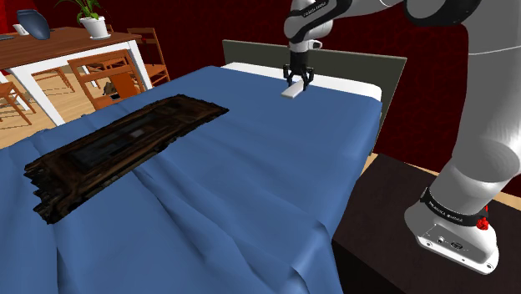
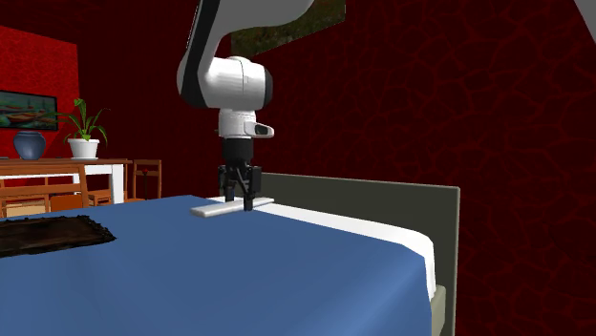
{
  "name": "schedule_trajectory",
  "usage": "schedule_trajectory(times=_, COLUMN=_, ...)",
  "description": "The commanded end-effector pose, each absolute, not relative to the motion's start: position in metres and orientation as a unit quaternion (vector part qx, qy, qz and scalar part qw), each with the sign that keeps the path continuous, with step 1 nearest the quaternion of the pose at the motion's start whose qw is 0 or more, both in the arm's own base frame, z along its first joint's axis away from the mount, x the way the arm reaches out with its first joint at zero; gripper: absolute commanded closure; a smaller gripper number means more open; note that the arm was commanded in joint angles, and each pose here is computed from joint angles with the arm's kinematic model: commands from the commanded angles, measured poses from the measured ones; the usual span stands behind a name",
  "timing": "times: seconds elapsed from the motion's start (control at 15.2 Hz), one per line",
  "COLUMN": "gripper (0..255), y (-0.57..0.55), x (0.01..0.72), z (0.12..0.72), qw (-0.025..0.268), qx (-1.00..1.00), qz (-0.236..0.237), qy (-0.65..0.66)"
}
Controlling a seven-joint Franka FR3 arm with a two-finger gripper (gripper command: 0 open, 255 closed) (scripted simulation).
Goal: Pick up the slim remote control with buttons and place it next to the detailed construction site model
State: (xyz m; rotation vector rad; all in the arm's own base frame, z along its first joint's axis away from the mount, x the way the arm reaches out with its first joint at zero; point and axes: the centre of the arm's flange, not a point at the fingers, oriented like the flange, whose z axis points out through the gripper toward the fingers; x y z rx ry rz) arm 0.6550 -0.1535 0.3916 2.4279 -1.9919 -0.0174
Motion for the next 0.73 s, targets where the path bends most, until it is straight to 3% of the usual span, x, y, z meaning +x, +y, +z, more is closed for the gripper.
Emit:
schedule_trajectory(times=0.0, gripper=255, y=-0.129, x=0.653, z=0.393, qw=0.001, qx=0.773, qz=-0.006, qy=-0.635)
schedule_trajectory(times=0.66, gripper=255, y=0.002, x=0.645, z=0.394, qw=0.001, qx=0.773, qz=-0.006, qy=-0.635)
